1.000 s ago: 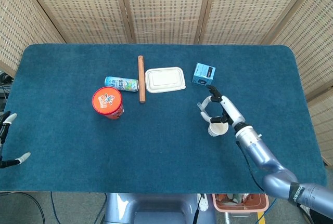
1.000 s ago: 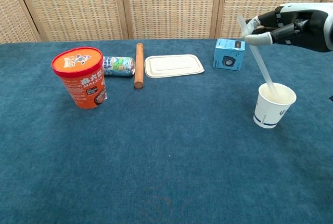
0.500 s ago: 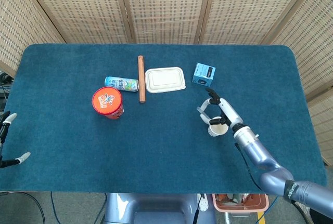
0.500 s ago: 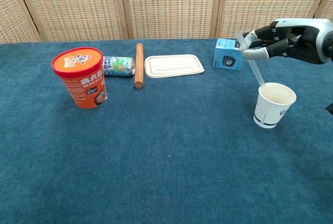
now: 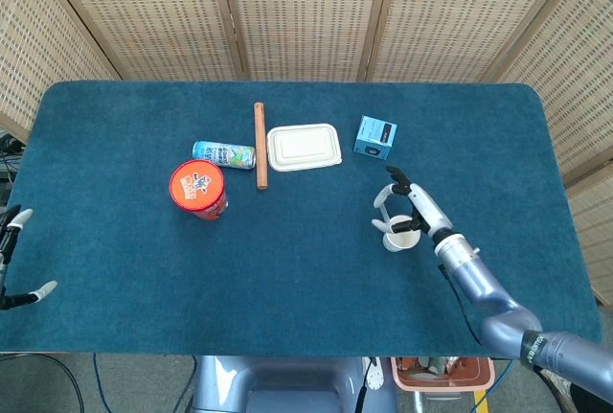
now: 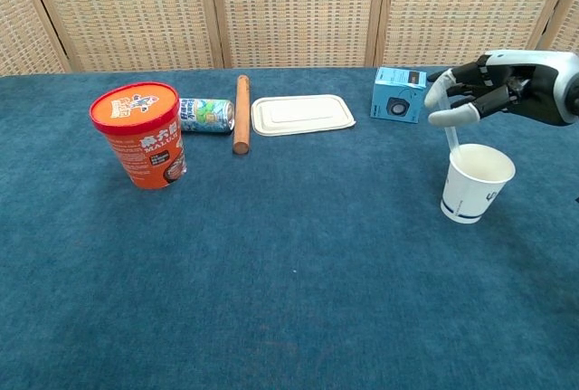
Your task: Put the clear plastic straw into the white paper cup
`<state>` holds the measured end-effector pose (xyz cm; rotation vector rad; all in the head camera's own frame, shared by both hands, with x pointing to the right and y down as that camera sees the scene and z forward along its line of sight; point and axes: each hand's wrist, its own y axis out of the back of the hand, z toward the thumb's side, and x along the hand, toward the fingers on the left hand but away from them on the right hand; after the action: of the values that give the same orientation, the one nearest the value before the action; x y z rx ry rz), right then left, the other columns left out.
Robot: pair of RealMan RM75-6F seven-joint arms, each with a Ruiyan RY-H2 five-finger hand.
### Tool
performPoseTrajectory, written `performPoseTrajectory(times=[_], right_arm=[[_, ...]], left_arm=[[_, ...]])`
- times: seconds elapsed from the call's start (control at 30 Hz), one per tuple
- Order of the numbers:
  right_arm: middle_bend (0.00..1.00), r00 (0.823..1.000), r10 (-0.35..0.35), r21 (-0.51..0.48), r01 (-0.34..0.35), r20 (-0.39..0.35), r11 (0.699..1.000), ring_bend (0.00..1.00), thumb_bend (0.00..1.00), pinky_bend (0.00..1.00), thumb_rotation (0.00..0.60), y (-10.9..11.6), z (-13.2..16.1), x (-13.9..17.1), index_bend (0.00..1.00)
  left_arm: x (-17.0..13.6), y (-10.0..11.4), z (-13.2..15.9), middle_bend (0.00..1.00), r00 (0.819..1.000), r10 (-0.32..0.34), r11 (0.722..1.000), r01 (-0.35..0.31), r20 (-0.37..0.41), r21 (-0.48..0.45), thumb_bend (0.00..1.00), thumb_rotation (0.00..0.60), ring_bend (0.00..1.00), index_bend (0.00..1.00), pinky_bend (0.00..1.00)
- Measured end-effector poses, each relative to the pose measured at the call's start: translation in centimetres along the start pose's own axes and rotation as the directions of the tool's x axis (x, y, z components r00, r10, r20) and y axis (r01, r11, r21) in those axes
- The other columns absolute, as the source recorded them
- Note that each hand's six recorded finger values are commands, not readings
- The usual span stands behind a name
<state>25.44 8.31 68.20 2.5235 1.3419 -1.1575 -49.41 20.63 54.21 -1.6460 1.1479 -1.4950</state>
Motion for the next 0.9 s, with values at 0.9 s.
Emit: performPoseTrajectory(times=[0.9], right_arm=[[0.0, 0.94, -0.127, 0.56, 0.294, -0.318, 0.775, 0.0, 0.0, 0.0, 0.6, 4.8, -0.6, 11.6, 0.03]], left_arm=[[-1.0, 0.6, 0.2, 0.0, 0.999, 0.034, 0.999, -0.034, 0.018, -0.001, 0.12, 0.6, 0.0, 0.0, 0.0]])
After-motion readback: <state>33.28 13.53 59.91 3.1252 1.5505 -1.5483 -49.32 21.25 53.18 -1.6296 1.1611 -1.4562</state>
